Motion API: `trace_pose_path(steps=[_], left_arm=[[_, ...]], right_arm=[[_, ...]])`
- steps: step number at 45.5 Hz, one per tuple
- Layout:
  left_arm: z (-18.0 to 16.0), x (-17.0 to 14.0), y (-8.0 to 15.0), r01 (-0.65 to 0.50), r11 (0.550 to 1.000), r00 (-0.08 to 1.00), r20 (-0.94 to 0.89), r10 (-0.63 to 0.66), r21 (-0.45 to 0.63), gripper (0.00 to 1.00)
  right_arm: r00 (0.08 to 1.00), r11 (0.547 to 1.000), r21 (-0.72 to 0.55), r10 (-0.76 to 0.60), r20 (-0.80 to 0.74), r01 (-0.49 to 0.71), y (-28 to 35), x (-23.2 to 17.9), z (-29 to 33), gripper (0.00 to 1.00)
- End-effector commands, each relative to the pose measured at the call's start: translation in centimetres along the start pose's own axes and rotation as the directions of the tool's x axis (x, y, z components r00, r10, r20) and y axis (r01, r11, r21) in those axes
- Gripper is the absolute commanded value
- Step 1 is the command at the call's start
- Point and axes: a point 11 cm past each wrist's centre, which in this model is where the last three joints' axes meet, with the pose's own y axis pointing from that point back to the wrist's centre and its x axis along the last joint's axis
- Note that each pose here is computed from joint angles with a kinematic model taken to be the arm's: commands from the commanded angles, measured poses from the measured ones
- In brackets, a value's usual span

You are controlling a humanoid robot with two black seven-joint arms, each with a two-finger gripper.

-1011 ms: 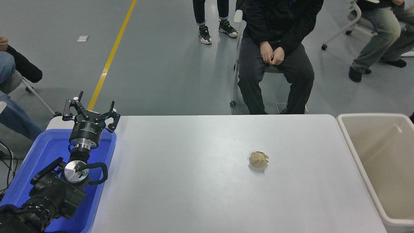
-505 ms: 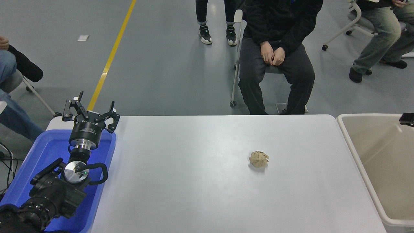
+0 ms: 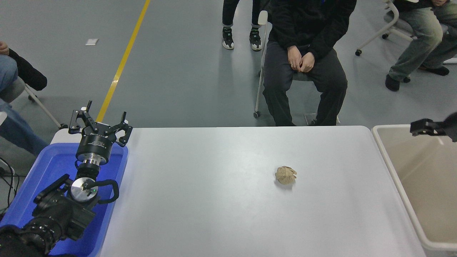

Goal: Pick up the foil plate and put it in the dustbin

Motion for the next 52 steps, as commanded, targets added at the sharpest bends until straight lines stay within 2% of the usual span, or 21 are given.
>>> trace_pose_path(steps=[1, 10, 20, 34, 45, 52], left_arm=[[0.0, 0.0, 0.0, 0.0, 1.0, 1.0, 0.0, 0.0, 0.001, 0.99], [0.0, 0.0, 0.0, 0.0, 1.0, 1.0, 0.0, 0.0, 0.0, 0.99], [0.0, 0.0, 0.0, 0.0, 1.0, 1.0, 0.0, 0.0, 0.001, 0.99], [0.0, 0.0, 0.0, 0.0, 1.0, 1.0, 0.0, 0.0, 0.001, 0.99], [0.0, 0.0, 0.0, 0.0, 1.0, 1.0, 0.0, 0.0, 0.001, 0.99], [0.0, 0.0, 0.0, 0.0, 1.0, 1.0, 0.0, 0.0, 0.001, 0.99]], right_arm=[[0.996, 0.999, 0.032, -0.016, -0.085, 0.019, 4.8, 2.3, -4.1, 1.0], [0.996, 0.992, 0.114, 0.067, -0.066, -0.059, 8.4, 4.7, -6.9, 1.0], [0.996, 0.99, 0.134, 0.057, -0.071, -0.047, 8.1, 4.6, -8.3, 1.0], [0.99, 0.996, 0.066, 0.06, -0.128, -0.052, 8.6, 4.9, -8.5, 1.0], [0.985, 0.983, 0.172, 0.089, -0.144, -0.064, 9.2, 5.4, -12.2, 1.0], [0.987, 0.982, 0.181, 0.076, -0.144, -0.05, 8.4, 5.1, -12.6, 1.0]])
